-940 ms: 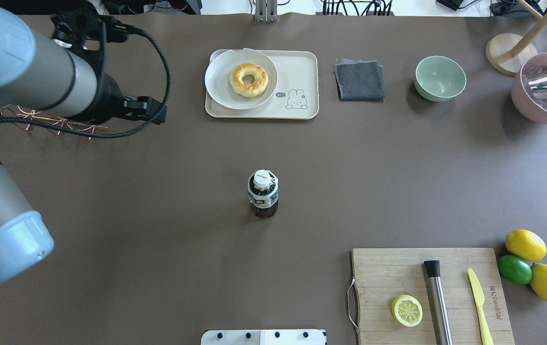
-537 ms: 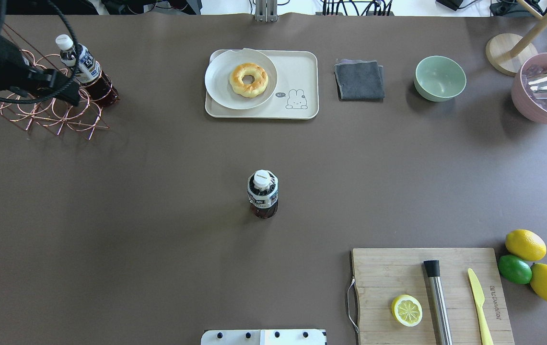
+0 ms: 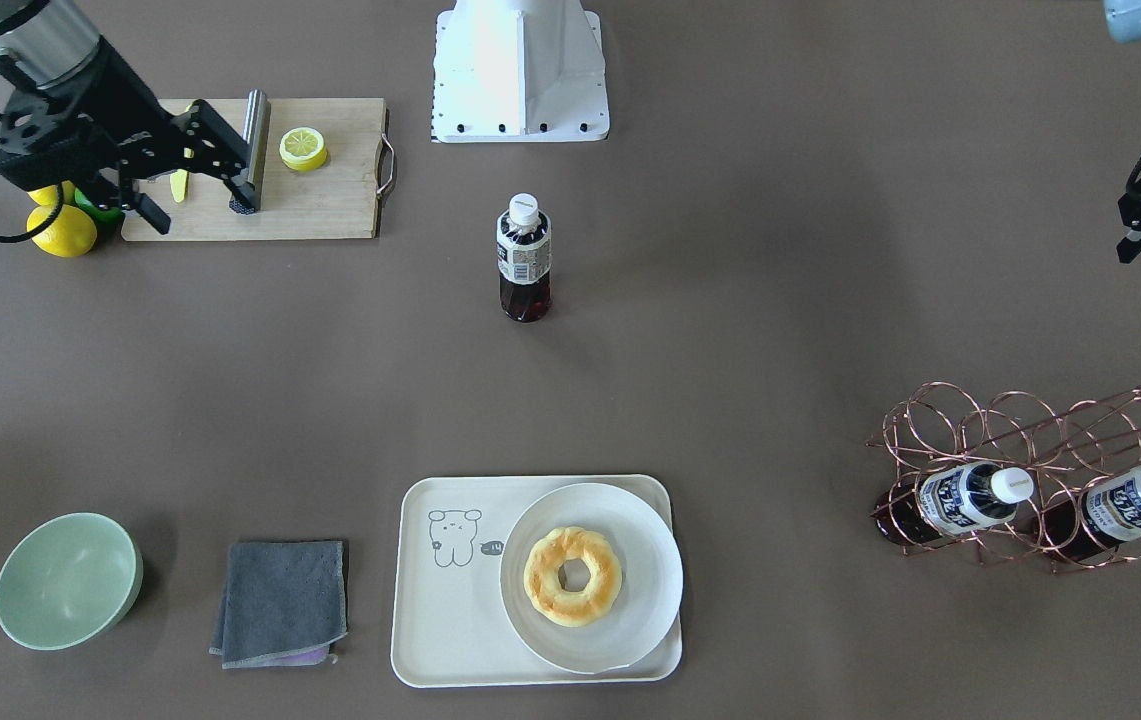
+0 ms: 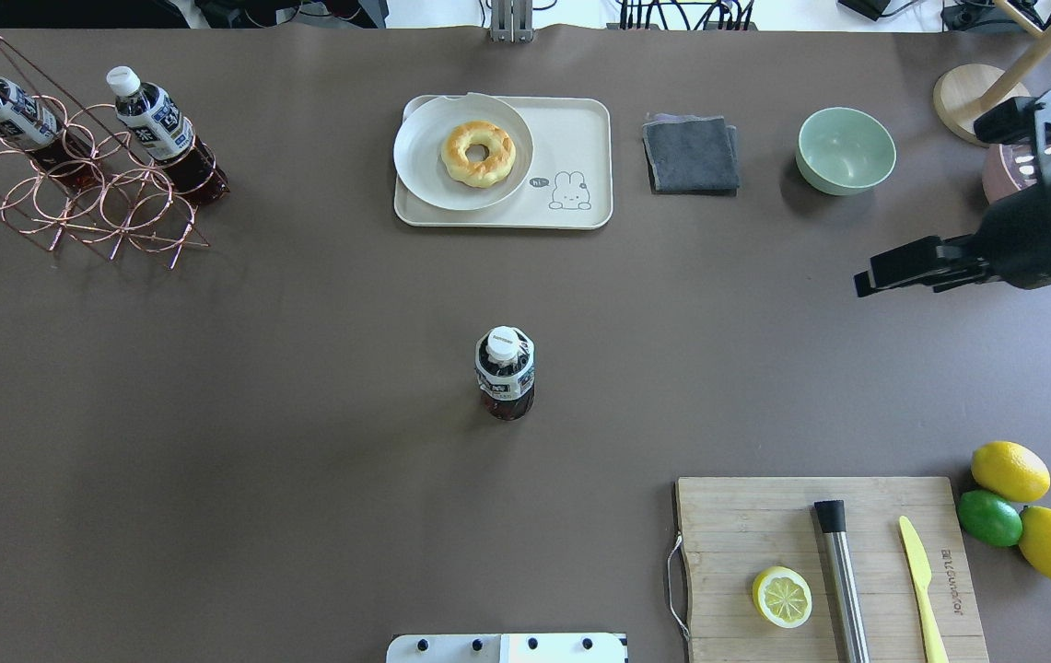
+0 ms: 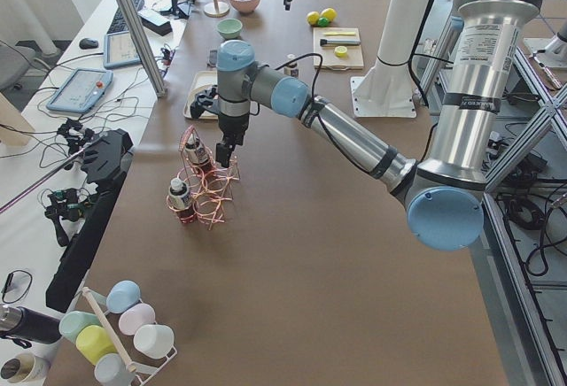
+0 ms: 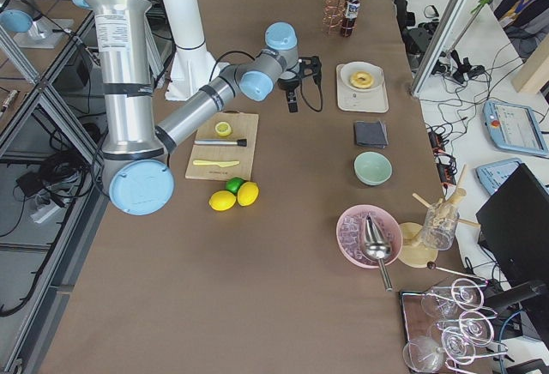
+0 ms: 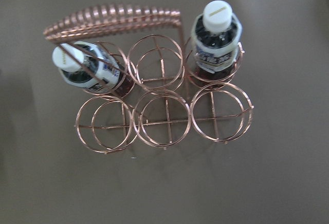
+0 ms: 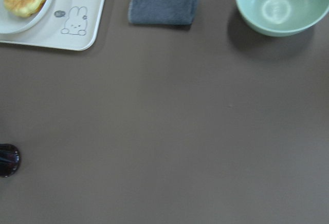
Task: Place tea on tray
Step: 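Lower the right gripper over the standing bottle and grasp it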
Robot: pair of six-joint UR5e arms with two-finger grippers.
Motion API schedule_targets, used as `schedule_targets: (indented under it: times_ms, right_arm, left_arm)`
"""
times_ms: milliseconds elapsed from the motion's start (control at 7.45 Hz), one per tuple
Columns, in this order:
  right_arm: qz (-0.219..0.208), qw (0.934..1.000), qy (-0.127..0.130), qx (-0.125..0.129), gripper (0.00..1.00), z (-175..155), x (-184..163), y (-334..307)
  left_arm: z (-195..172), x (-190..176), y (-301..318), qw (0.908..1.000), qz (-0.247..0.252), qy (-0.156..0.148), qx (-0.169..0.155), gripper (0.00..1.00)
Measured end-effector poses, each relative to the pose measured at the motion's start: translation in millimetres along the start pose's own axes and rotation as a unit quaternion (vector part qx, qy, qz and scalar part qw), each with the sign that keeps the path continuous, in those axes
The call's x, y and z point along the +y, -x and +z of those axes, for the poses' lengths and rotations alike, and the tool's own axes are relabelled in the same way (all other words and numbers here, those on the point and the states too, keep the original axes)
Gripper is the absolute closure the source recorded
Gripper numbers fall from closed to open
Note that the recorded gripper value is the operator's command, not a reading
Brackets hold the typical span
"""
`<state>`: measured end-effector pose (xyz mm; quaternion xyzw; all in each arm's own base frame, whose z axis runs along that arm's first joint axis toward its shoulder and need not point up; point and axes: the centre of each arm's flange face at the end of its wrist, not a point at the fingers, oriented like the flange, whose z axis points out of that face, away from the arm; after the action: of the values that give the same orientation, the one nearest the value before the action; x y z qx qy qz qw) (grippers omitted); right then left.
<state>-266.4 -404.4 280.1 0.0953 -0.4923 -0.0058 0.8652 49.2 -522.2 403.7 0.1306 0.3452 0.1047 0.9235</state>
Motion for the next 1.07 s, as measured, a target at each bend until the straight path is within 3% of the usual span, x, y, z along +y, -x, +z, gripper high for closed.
schedule_targets:
  times_ms: [269, 537, 806, 1074]
  right_arm:
    - [0.050, 0.9984, 0.010, 0.024, 0.00, 16.5, 11.3, 142.2]
    - [0.062, 0.9967, 0.002, 0.052, 0.04, 26.1, 44.9, 237.9]
    - [0.063, 0.9955, 0.005, 0.071, 0.06, 52.1, 45.6, 290.6]
    - [0.051, 0.9950, 0.008, 0.085, 0.09, 68.1, 40.0, 301.7]
  left_arm:
    - [23.0, 5.3, 27.8, 1.0000, 0.007, -0.003, 0.004, 0.03]
    - [33.4, 6.7, 36.8, 0.9999, 0.008, -0.003, 0.006, 0.03]
    - [35.0, 8.4, 39.1, 0.9999, 0.006, -0.002, 0.014, 0.03]
    - [40.7, 32.2, 52.1, 0.9996, 0.005, -0.009, 0.027, 0.03]
